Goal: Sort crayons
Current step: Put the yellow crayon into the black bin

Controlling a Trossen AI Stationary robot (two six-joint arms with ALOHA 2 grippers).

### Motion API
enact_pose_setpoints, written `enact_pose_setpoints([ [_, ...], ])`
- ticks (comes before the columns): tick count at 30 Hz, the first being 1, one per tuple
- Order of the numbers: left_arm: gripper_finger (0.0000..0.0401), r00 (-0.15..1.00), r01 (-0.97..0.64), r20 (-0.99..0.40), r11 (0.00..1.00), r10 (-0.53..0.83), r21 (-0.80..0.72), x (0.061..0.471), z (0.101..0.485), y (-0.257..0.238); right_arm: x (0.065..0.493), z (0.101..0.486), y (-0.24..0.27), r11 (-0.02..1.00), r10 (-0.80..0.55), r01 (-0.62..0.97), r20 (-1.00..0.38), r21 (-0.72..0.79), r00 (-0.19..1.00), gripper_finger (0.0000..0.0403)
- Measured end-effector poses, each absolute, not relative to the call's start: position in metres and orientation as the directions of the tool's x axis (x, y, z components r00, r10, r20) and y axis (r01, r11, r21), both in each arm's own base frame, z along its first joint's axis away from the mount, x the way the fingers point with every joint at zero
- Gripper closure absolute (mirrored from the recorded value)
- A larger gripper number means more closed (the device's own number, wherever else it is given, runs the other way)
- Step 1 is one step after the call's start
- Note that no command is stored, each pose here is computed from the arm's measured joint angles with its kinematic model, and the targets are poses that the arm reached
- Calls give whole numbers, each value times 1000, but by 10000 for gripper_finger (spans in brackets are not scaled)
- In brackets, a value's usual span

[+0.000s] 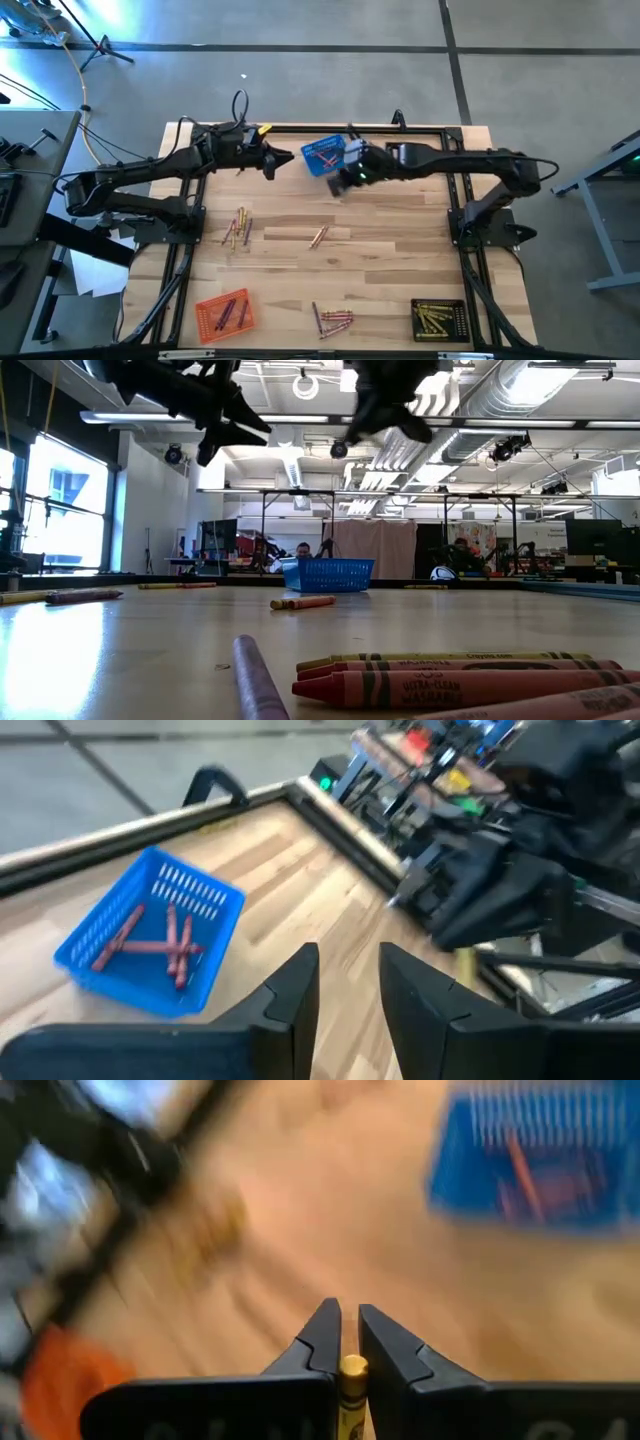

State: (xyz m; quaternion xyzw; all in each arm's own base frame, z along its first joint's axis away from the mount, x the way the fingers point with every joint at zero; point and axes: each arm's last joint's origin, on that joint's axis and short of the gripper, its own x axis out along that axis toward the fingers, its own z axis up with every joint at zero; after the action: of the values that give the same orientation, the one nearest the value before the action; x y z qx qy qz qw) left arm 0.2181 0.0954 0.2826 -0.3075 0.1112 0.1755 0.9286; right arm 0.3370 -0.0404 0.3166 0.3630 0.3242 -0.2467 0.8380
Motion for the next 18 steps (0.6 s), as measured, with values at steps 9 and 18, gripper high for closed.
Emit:
enact_pose_setpoints([
  [9,314,888,-414,-408,751,211,-515,214,273,95,279,309,41,631,195,708,-948,318,252,394],
  [18,316,885,-408,-417,775,206,-483,214,272,95,233,297,157,858,332,393,-941,330,65,389],
])
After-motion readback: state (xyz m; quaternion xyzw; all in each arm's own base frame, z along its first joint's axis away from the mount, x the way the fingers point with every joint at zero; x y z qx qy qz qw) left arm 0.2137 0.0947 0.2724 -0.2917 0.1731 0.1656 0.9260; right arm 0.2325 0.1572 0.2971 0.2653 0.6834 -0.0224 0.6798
